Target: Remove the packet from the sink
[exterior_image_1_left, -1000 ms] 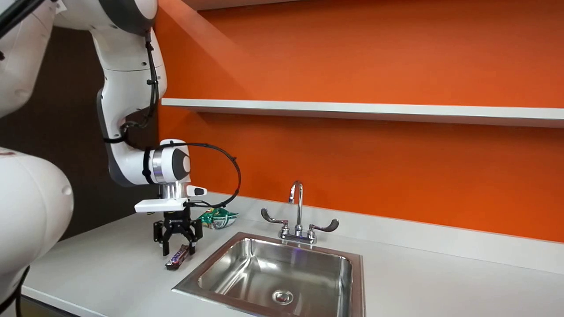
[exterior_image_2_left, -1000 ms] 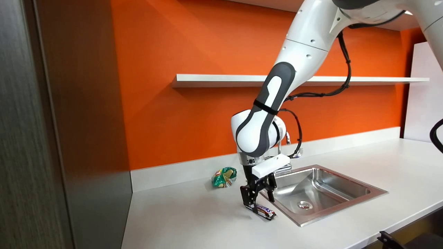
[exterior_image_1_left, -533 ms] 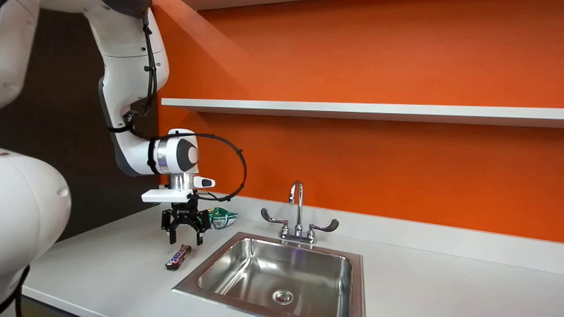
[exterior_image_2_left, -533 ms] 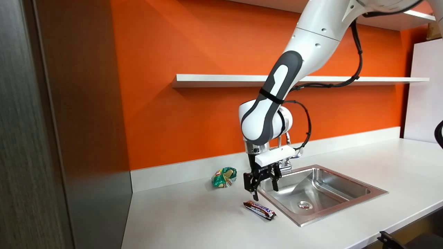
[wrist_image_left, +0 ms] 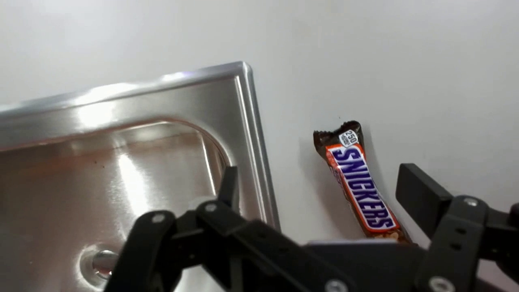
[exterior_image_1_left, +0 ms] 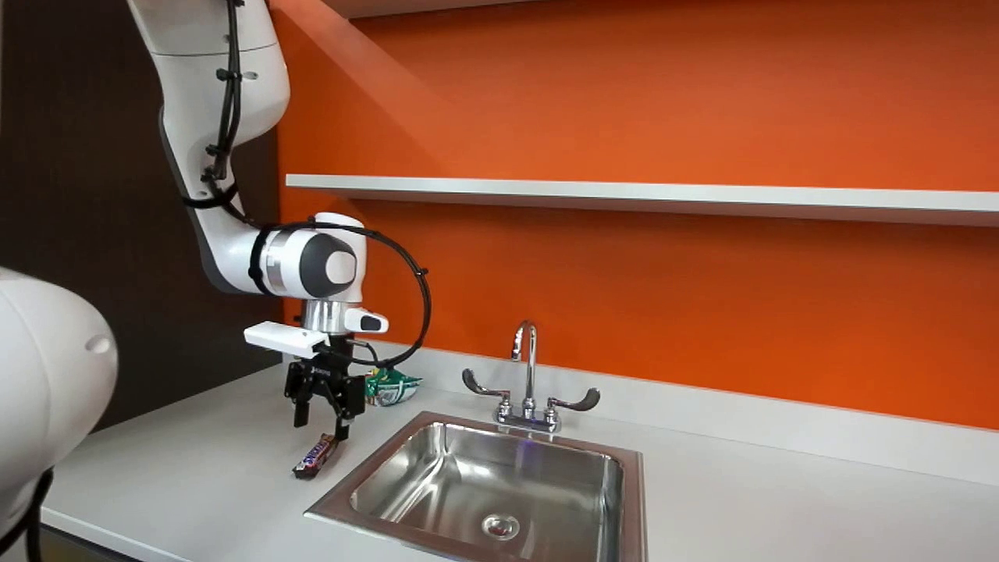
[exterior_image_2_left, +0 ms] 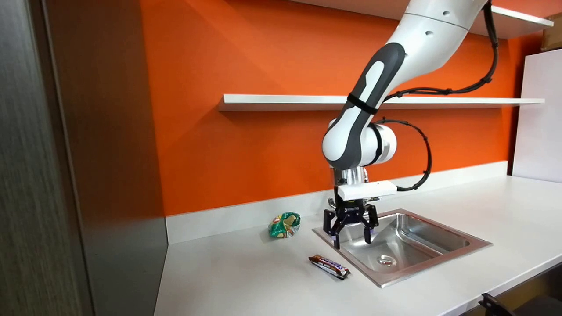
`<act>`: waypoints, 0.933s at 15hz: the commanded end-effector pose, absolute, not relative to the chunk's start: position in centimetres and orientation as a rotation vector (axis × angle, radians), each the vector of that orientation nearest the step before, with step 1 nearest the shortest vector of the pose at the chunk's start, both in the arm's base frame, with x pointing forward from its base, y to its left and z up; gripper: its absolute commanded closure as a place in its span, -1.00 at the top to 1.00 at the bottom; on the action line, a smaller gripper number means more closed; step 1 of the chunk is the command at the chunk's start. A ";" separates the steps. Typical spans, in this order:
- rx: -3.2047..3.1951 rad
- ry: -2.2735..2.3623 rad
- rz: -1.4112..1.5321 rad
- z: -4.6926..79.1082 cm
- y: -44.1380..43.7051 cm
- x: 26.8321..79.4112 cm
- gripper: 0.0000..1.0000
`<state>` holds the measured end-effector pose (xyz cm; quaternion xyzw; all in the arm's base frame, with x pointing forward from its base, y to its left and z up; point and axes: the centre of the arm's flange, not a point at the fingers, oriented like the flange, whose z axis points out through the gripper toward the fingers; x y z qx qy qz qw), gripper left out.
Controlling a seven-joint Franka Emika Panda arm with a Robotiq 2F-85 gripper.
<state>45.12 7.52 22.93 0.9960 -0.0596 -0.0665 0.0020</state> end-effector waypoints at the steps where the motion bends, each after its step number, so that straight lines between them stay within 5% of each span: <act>1: 3.143 -0.253 -0.197 24.6 6.1 41.6 1.00; 14: 3.119 -0.237 -0.253 23.0 5.9 41.2 1.00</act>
